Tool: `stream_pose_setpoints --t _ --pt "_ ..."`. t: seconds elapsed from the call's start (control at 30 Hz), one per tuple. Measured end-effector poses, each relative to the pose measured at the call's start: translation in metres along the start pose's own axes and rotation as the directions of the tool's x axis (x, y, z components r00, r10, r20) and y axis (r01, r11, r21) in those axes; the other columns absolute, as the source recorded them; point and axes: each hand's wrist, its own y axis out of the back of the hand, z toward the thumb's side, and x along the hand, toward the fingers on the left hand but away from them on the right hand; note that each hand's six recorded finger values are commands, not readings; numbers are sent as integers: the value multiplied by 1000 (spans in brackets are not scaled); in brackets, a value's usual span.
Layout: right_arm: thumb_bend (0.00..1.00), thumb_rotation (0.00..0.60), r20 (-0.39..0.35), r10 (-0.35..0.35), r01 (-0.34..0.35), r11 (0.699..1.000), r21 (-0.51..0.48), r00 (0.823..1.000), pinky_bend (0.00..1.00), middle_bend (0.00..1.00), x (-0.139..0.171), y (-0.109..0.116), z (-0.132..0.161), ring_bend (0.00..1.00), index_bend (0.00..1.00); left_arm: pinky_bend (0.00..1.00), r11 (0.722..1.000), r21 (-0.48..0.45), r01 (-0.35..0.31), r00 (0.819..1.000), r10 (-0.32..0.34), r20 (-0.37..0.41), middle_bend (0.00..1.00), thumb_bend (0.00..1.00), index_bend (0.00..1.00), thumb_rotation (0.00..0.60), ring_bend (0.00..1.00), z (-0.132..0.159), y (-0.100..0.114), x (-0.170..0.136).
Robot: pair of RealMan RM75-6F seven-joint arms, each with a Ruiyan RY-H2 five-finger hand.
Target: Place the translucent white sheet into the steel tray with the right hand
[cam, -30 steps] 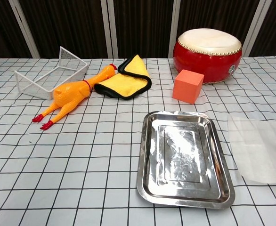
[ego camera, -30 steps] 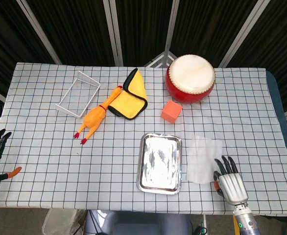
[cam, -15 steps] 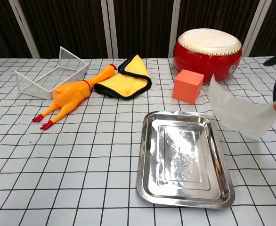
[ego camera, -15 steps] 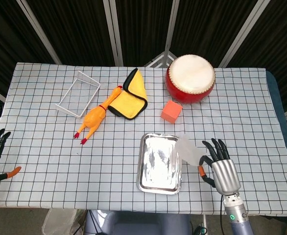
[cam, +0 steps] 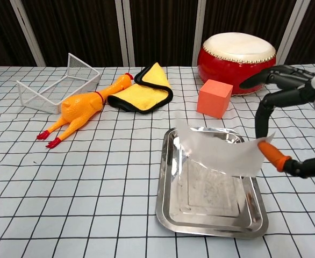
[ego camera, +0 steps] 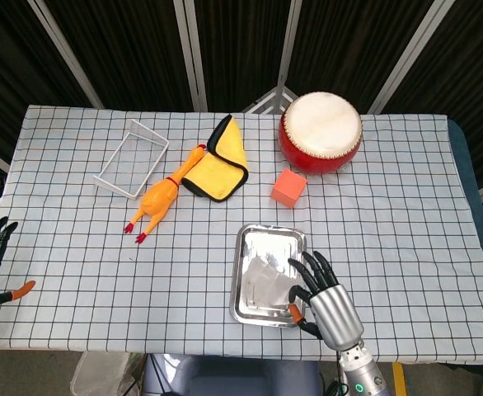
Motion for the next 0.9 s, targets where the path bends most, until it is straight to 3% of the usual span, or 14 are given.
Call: stream_pose_setpoints --t 0.37,0.6,0.9 --pt "562 600 -25 77 -77 997 9 997 0 182 8 -21 -18 0 663 0 1000 -3 6 1000 -6 -4 0 0 0 600 0 -1 -1 1" --pt "561 600 -4 125 -125 991 40 992 0 181 5 -32 -36 0 663 0 1000 4 5 1000 -5 -7 0 0 0 600 0 -1 0 1" --pt "561 600 46 140 -140 990 -10 989 0 181 1 -39 -51 0 663 0 1000 10 8 1000 -8 -15 0 0 0 600 0 -3 0 2"
